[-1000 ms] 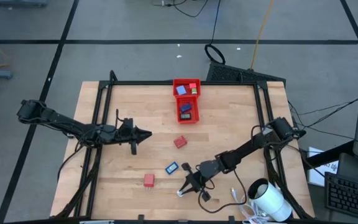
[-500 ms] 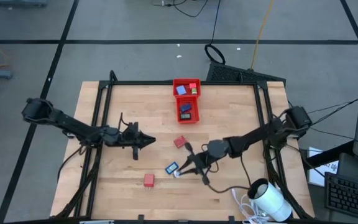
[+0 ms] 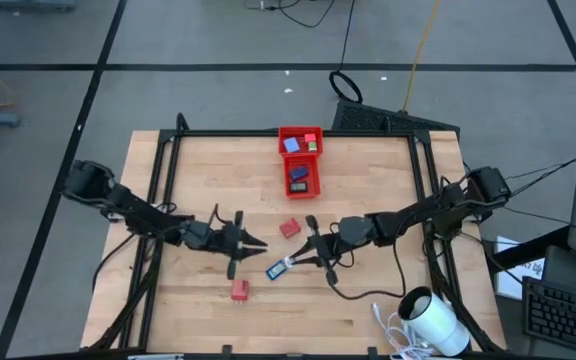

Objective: Pick & Place Office items
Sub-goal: Put the purple charger adapter into the top red bin

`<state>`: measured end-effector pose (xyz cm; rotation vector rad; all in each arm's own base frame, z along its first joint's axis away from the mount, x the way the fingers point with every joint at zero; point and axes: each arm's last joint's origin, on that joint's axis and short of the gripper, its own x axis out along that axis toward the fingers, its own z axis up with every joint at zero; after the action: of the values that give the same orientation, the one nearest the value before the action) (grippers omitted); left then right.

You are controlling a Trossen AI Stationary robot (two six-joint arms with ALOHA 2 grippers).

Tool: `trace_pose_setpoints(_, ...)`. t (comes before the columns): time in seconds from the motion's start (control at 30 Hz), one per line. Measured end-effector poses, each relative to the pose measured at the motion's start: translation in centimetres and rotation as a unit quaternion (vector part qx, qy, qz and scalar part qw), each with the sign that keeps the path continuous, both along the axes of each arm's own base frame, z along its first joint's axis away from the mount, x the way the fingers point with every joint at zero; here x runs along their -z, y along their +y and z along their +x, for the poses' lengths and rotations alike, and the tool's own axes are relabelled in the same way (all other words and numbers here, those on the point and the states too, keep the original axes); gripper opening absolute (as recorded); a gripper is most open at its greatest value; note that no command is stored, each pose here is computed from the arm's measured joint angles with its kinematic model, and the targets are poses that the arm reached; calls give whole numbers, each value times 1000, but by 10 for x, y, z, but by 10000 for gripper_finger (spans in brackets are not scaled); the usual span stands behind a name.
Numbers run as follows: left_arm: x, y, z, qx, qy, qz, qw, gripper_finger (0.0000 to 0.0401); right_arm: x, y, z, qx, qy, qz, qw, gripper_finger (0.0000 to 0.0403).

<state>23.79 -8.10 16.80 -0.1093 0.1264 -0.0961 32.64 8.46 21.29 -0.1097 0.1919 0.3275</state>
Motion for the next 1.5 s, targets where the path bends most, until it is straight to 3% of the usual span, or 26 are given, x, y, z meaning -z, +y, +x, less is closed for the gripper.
trace_pose_setpoints(0.27,-4,-15,34,8,26,64,998,206,0,0,0,12,1,-4,1000,38)
trace_pose_setpoints(0.47,1,-20,44,13,72,78,994,254,1,0,0,11,3,-4,1000,36)
trace_pose_setpoints(1.5,-26,-25,64,23,30,37,999,269,-5,0,1,11,-25,3,1000,38)
